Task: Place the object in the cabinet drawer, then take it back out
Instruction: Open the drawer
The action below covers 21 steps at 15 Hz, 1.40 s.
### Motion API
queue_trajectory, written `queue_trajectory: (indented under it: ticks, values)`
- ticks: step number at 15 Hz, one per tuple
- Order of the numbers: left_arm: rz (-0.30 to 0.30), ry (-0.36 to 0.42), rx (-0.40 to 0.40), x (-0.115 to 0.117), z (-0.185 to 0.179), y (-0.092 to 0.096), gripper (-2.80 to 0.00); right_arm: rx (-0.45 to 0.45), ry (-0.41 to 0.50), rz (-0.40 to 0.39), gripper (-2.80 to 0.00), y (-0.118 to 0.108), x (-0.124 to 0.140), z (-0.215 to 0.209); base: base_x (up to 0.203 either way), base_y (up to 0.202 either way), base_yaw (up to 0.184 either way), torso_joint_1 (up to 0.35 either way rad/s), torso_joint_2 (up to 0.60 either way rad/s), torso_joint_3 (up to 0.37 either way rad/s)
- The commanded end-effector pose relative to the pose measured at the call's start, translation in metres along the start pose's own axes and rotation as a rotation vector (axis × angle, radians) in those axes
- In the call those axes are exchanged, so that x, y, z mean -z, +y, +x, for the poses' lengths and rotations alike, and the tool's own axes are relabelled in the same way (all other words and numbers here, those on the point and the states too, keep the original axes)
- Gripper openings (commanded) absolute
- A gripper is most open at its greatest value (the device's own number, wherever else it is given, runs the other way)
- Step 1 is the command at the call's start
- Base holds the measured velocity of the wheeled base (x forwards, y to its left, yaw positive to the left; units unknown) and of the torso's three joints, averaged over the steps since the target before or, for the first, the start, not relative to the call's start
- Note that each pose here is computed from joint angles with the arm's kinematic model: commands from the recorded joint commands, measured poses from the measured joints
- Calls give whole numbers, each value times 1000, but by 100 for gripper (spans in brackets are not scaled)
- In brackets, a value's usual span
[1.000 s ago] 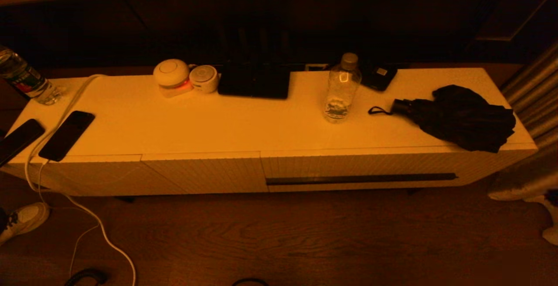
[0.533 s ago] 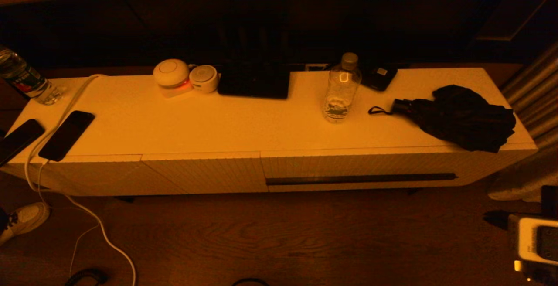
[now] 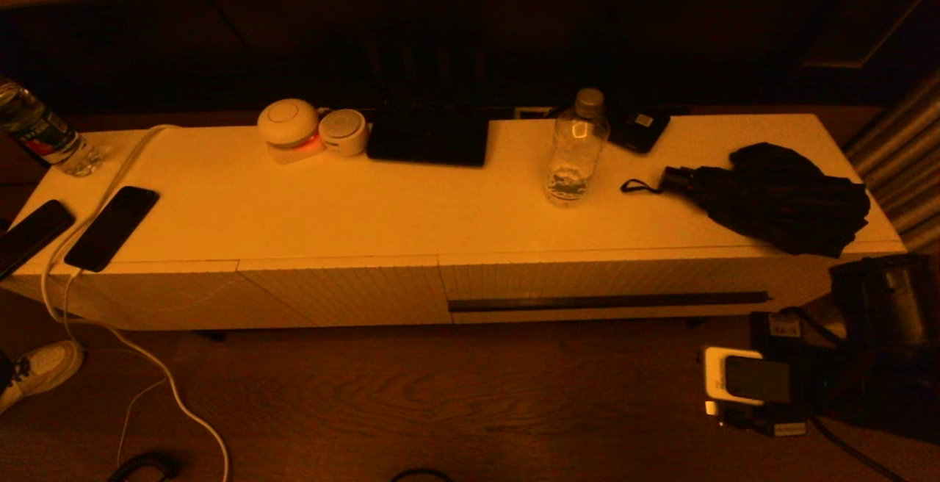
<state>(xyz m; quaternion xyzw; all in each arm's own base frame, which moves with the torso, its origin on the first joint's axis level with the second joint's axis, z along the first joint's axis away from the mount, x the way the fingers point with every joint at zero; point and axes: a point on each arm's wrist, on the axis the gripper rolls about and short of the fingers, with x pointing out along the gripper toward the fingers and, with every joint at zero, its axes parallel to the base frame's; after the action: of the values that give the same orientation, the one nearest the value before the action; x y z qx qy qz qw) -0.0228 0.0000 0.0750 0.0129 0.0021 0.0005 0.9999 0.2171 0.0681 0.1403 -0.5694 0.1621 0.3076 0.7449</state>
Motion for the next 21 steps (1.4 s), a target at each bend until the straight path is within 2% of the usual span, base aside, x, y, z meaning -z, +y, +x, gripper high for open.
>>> queue_trajectory:
  ticks: [1, 6, 8, 10, 17, 18, 21]
  values:
    - [0, 0, 0, 0, 0, 0, -280, -74, 24, -6, -280, 13, 5, 28, 0, 0, 0, 0, 0, 0]
    - [0, 0, 0, 0, 0, 0, -280, -12, 8, -20, -280, 28, 15, 76, 0, 0, 0, 0, 0, 0]
    - [0, 0, 0, 0, 0, 0, -280, -27, 18, -81, -280, 32, 22, 78, 0, 0, 0, 0, 0, 0]
    - [0, 0, 0, 0, 0, 0, -280, -53, 30, -101, -280, 36, 27, 83, 0, 0, 0, 0, 0, 0]
    - [0, 0, 0, 0, 0, 0, -280, -55, 37, -110, -280, 36, 29, 97, 0, 0, 0, 0, 0, 0]
    - [0, 0, 0, 0, 0, 0, -280, -49, 42, -114, 0, 35, 29, 96, 0, 0, 0, 0, 0, 0]
    - [0, 0, 0, 0, 0, 0, -280, -57, 43, -150, 0, 36, 29, 98, 0, 0, 0, 0, 0, 0]
